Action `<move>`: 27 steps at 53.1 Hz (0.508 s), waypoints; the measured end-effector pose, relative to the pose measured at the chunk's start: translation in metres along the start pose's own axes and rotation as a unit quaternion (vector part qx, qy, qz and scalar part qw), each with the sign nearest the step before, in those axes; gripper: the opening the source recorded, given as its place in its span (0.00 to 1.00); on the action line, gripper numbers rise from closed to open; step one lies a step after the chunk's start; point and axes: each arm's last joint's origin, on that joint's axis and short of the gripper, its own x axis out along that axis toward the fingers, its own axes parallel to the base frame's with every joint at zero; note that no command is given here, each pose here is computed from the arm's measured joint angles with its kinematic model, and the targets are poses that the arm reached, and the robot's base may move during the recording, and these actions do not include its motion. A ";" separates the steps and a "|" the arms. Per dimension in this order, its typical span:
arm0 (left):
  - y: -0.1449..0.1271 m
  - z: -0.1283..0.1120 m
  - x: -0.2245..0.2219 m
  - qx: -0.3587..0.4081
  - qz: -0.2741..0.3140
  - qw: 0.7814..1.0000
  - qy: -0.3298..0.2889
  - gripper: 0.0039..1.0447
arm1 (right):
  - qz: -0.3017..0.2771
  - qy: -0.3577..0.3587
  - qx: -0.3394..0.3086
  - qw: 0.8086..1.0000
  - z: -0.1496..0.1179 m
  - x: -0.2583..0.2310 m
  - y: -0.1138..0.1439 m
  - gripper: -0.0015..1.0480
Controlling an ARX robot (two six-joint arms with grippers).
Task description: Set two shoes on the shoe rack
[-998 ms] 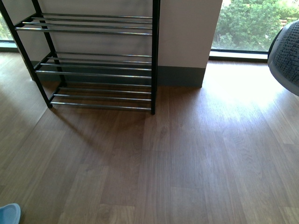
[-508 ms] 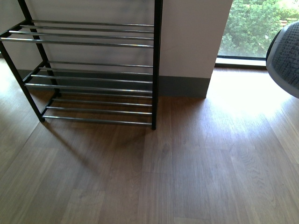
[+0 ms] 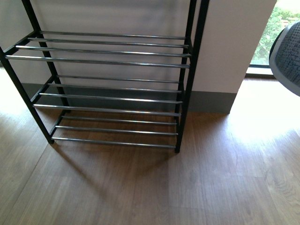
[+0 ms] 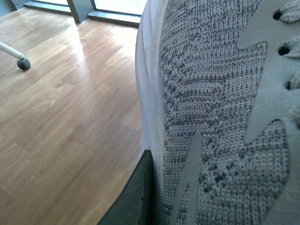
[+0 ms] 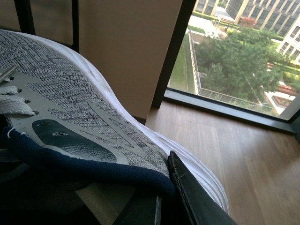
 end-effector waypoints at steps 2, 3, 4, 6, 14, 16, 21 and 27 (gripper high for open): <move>0.000 0.000 0.000 0.000 0.001 1.000 0.000 0.12 | 0.001 0.000 0.000 1.000 0.000 0.000 0.000 0.02; 0.000 0.000 0.000 0.000 0.002 1.000 0.000 0.12 | 0.003 -0.001 0.000 1.000 0.000 0.000 0.000 0.02; 0.000 0.000 0.000 0.000 0.002 1.000 -0.001 0.12 | 0.006 -0.002 -0.001 1.000 0.000 0.000 0.001 0.02; 0.000 0.000 0.000 0.000 0.002 1.000 0.000 0.12 | 0.009 -0.003 -0.001 1.000 0.001 0.000 0.001 0.02; 0.000 0.000 0.000 0.000 0.002 1.000 0.000 0.12 | 0.008 -0.003 0.001 1.000 0.000 0.000 0.001 0.02; 0.000 0.000 0.000 0.000 0.002 1.000 0.000 0.12 | 0.006 -0.002 0.001 1.000 0.000 0.000 0.001 0.02; 0.000 0.000 0.000 0.000 0.002 1.000 0.000 0.12 | 0.005 -0.002 0.001 1.000 0.000 0.000 0.001 0.02; 0.000 0.000 0.000 0.000 -0.001 1.000 0.000 0.12 | 0.004 -0.001 0.001 1.000 0.000 0.000 0.001 0.02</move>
